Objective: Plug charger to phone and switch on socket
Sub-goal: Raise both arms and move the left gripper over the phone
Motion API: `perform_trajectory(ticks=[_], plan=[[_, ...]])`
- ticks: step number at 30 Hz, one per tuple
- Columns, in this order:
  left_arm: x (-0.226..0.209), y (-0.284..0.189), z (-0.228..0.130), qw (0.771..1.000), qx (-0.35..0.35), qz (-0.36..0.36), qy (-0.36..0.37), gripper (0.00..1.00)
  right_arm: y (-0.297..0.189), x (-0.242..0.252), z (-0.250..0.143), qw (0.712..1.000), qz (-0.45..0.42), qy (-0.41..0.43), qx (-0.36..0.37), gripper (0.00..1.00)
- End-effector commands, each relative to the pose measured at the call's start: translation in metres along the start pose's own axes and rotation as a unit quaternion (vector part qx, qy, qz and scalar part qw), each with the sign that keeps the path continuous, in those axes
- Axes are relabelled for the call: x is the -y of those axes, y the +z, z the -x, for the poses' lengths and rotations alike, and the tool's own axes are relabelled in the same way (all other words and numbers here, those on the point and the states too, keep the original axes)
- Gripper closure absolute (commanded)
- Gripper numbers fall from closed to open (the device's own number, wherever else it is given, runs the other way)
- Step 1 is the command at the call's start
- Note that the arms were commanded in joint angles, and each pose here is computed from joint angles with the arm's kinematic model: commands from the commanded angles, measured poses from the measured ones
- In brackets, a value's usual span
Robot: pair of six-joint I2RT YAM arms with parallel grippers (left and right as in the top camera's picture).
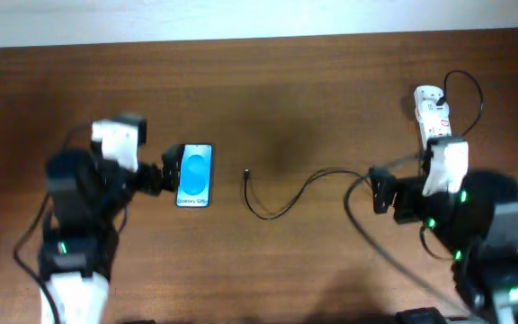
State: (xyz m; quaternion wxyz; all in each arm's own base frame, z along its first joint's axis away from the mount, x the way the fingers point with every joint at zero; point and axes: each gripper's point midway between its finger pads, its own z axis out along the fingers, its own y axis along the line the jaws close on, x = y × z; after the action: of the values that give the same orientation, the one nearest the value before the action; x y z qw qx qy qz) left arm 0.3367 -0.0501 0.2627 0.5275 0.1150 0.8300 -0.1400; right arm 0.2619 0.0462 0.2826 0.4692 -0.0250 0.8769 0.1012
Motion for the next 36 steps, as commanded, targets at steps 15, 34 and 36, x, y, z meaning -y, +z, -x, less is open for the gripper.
perform_trajectory(ticks=[15, 34, 36], plan=[[0.004, 0.04, 0.025, 0.969, -0.217, -0.067, -0.095, 0.01, 0.064, -0.008, 0.002, 0.967, 0.007, 0.057, -0.248, 0.02], [-0.013, 0.093, -0.085, 0.898, -0.415, 0.108, -0.103, 0.0, 0.082, -0.006, -0.011, 0.958, 0.008, 0.062, -0.281, 0.02], [-0.014, 0.1, -0.099, 0.888, -0.434, 0.109, -0.107, 0.03, 0.082, -0.006, -0.011, 0.958, 0.008, 0.062, -0.28, 0.02]])
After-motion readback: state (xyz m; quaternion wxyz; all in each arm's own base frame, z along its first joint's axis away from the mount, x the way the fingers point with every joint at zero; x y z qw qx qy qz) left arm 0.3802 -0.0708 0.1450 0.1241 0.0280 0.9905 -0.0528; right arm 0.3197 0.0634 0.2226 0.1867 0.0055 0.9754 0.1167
